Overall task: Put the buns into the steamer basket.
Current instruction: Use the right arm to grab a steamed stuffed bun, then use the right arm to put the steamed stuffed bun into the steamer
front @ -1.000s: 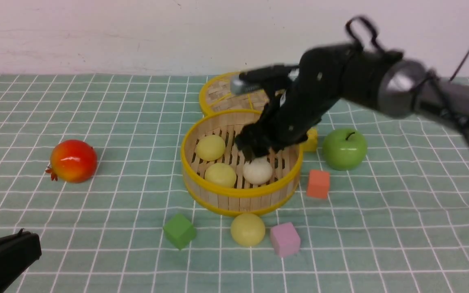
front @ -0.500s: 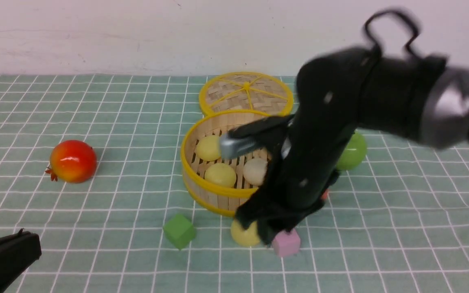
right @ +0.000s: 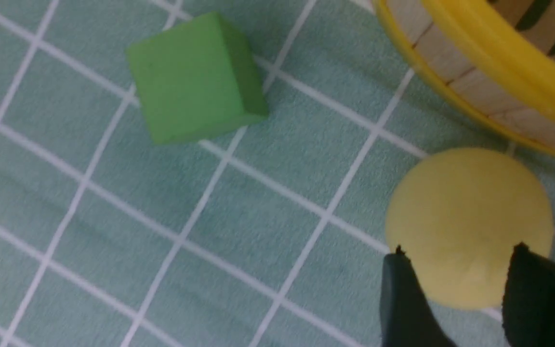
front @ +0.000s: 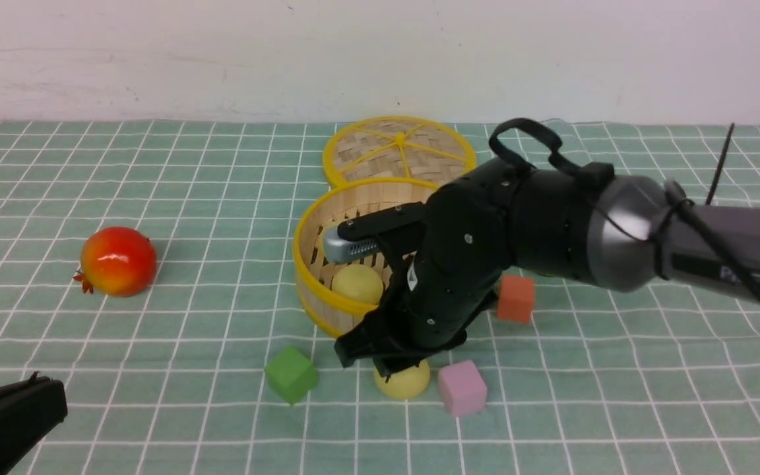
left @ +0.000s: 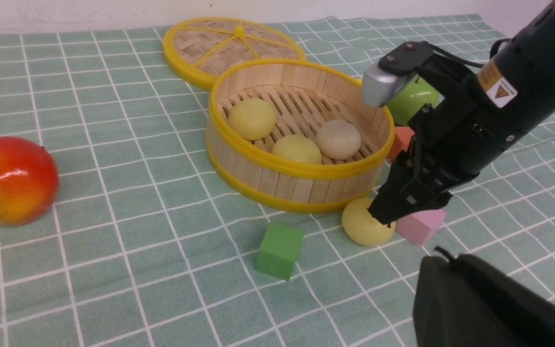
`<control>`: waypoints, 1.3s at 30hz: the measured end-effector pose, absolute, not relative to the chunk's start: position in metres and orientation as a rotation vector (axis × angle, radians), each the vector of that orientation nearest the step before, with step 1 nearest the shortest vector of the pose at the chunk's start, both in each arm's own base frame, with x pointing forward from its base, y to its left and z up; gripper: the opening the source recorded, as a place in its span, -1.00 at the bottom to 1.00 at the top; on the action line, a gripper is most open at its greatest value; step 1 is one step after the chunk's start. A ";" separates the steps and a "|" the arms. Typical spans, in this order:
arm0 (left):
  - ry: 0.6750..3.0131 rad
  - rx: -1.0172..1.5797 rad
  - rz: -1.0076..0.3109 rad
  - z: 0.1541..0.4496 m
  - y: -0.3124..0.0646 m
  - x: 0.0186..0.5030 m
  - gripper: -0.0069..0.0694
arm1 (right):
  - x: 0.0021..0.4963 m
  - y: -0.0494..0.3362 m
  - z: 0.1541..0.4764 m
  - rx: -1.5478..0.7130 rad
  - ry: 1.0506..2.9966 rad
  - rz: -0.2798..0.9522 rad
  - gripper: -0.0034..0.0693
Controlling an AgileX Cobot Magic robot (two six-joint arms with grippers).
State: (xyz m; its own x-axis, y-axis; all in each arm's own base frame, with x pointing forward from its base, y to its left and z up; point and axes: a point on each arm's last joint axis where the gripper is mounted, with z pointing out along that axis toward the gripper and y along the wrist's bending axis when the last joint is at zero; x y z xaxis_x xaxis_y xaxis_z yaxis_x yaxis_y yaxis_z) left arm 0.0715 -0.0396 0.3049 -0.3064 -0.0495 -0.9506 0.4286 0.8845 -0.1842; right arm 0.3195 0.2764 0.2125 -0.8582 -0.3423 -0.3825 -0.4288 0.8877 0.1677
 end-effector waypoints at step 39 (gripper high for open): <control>1.834 0.283 -0.490 0.305 -0.040 0.071 -0.80 | 0.319 0.265 0.212 -0.708 2.735 0.273 -0.90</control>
